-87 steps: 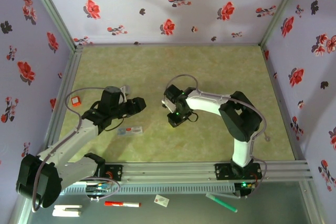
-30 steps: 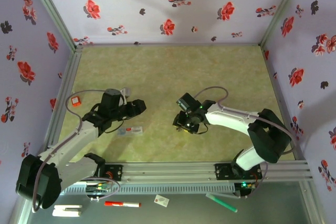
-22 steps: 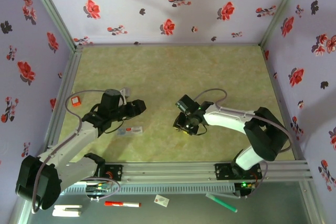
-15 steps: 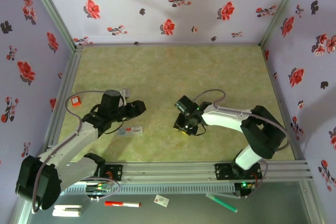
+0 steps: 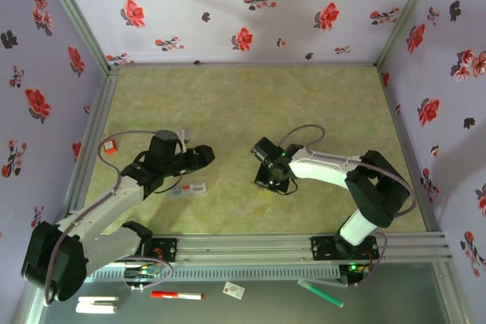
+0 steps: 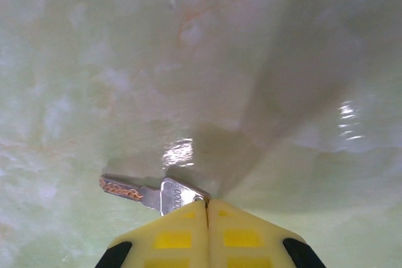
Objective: Unlock with the key
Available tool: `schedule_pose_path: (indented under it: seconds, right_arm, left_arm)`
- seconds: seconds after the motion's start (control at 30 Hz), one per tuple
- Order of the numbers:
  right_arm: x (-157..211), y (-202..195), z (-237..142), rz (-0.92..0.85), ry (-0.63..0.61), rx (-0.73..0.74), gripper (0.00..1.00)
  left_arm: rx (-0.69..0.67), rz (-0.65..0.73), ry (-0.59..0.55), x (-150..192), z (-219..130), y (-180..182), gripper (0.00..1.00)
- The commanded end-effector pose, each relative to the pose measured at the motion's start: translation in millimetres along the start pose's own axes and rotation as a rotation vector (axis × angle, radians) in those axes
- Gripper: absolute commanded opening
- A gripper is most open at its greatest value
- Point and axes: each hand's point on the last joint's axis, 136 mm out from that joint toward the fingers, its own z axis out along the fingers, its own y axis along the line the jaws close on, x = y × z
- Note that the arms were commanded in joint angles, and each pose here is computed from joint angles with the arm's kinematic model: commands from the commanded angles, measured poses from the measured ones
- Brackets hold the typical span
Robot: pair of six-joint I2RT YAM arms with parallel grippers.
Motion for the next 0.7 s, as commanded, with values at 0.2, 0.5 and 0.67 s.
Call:
schedule_pose_path:
  seconds: [0.2,0.5,0.67]
  right_arm:
    - [-27.4,22.2,-78.0,-0.156,-0.170,-0.024,0.00]
    - [-32.3,60.9,-121.9,-0.175,-0.243,-0.254,0.00]
    - [-31.9,74.4,-136.9,-0.168,-0.260,-0.348,0.00]
  left_arm:
    - [0.291,-0.139,0.039,19.9,21.9,-64.0,0.62]
    - [0.426,-0.310,0.083,27.4,33.5,-93.4,0.61]
    - [0.431,-0.411,0.111,32.6,45.6,-87.8,0.60]
